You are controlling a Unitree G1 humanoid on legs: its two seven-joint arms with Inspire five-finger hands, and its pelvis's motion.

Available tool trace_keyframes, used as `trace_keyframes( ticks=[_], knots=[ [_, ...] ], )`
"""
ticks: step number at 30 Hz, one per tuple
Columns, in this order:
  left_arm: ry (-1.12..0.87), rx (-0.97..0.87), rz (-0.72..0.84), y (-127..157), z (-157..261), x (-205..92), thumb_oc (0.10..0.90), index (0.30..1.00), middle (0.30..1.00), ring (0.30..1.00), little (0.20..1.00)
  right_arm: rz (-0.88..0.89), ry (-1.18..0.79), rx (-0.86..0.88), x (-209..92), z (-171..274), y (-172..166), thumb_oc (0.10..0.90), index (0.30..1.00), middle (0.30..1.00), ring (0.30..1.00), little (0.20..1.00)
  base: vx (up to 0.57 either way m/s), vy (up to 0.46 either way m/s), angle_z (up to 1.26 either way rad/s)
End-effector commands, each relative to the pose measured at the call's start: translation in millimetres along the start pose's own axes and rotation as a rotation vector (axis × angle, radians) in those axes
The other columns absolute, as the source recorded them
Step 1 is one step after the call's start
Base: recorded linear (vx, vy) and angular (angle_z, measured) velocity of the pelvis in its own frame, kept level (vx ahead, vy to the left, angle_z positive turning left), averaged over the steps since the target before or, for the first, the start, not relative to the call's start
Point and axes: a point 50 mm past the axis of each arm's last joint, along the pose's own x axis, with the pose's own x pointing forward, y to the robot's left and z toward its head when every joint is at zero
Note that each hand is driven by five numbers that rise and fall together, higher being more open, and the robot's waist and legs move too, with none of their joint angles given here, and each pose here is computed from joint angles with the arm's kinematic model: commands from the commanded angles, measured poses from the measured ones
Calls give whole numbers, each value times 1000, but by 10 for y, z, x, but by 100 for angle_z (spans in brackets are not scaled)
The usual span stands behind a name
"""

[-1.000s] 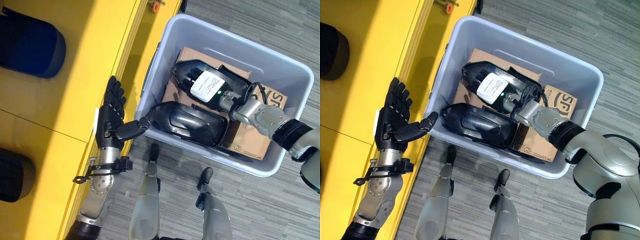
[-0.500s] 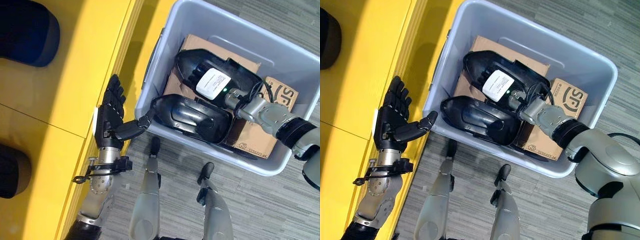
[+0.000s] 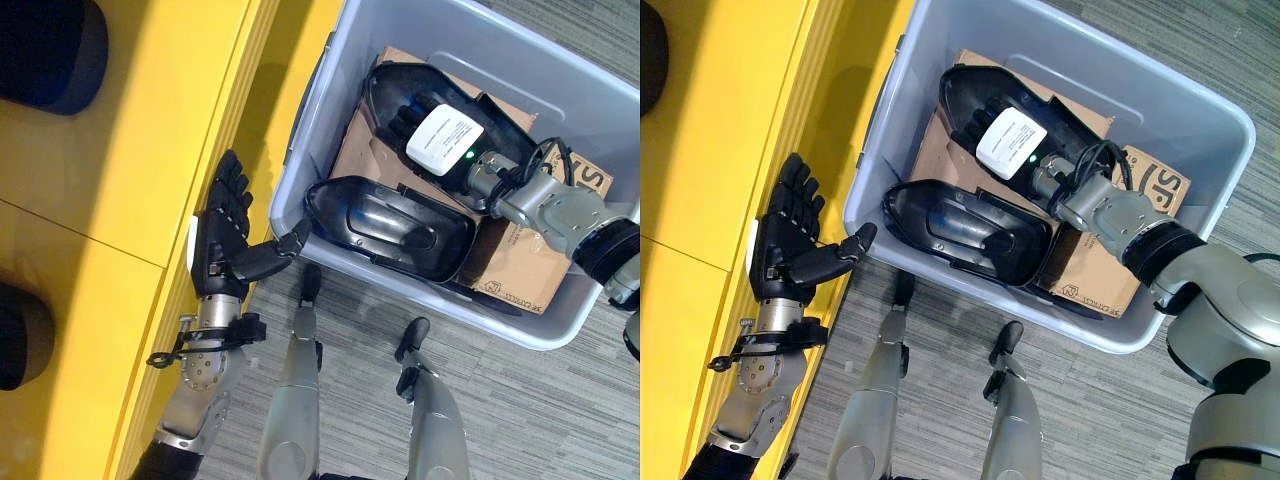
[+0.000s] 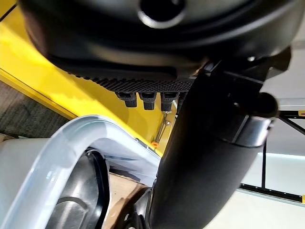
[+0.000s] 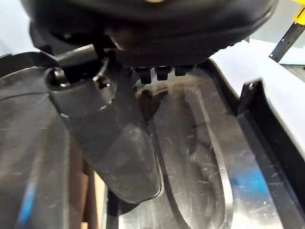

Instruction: Move parts from the plastic box to the shelf.

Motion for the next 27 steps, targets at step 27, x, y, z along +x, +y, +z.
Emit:
trace_keyframes(
  ticks=[27],
  knots=[
    [-341,-145,-72,-228,607,125,900,1000,1000,1000,1000,-300,658,429,-84,-1159,-503,900,1000,1000,1000,1000,5,4,1]
  ],
)
